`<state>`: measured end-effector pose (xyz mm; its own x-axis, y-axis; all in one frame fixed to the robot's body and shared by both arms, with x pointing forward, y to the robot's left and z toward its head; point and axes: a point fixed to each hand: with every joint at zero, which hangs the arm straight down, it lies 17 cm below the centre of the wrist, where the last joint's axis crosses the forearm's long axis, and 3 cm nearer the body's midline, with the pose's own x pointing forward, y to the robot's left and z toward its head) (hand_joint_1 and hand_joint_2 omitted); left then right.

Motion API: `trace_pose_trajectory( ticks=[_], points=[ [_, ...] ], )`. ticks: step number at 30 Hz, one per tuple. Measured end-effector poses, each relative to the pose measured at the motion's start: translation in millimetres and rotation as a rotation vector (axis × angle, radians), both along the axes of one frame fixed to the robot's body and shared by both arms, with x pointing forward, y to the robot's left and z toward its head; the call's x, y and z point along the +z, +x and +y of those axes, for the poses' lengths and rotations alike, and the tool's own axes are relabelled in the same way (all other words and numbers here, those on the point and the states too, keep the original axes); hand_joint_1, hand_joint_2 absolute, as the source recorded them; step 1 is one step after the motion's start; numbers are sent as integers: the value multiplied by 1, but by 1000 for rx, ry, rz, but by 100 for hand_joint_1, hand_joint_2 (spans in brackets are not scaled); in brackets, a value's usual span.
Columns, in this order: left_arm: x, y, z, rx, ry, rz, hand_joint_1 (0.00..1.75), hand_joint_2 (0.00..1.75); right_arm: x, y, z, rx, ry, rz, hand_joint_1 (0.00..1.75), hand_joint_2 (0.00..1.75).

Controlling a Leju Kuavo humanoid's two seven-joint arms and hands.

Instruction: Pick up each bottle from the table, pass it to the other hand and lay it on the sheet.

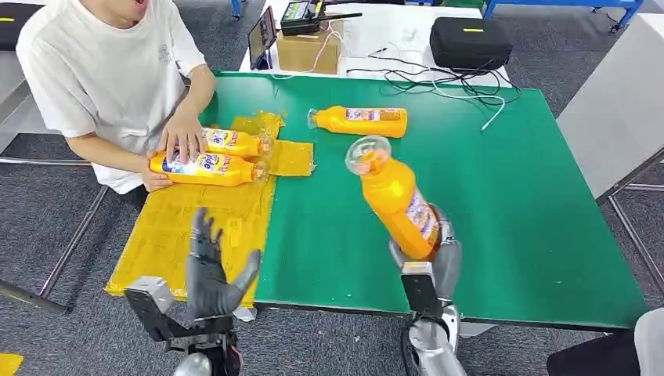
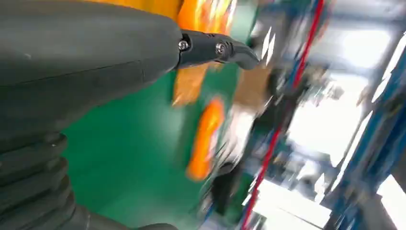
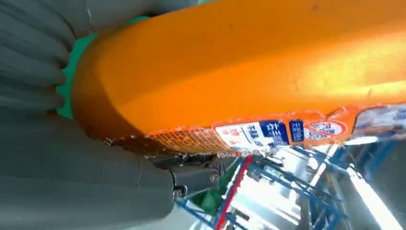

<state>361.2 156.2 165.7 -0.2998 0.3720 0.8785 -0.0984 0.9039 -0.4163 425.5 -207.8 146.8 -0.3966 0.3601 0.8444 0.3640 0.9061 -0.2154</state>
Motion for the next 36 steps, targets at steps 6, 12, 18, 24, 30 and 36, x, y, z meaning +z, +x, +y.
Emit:
trace_pose_trajectory(
  ticks=[6,12,18,24,30,36],
  points=[
    [-15,-16,-60,-233,102,-53,0,175,0,-20,130,492,-45,47,175,175],
    [-16,-11,-81,-335,114,-62,0,175,-14,-64,221,761,-164,69,175,175],
    [-17,-14,-80,-355,89,-77,0,175,-28,-71,242,833,-242,88,175,175],
    [-22,-12,-65,-331,32,-45,0,175,-36,-79,257,890,-284,103,175,175],
    [-23,-12,-56,-326,-11,-29,157,175,-41,-80,264,916,-301,114,175,175],
    [-21,-16,-49,-377,-175,-20,175,175,-46,-82,268,934,-299,136,0,175]
  ],
)
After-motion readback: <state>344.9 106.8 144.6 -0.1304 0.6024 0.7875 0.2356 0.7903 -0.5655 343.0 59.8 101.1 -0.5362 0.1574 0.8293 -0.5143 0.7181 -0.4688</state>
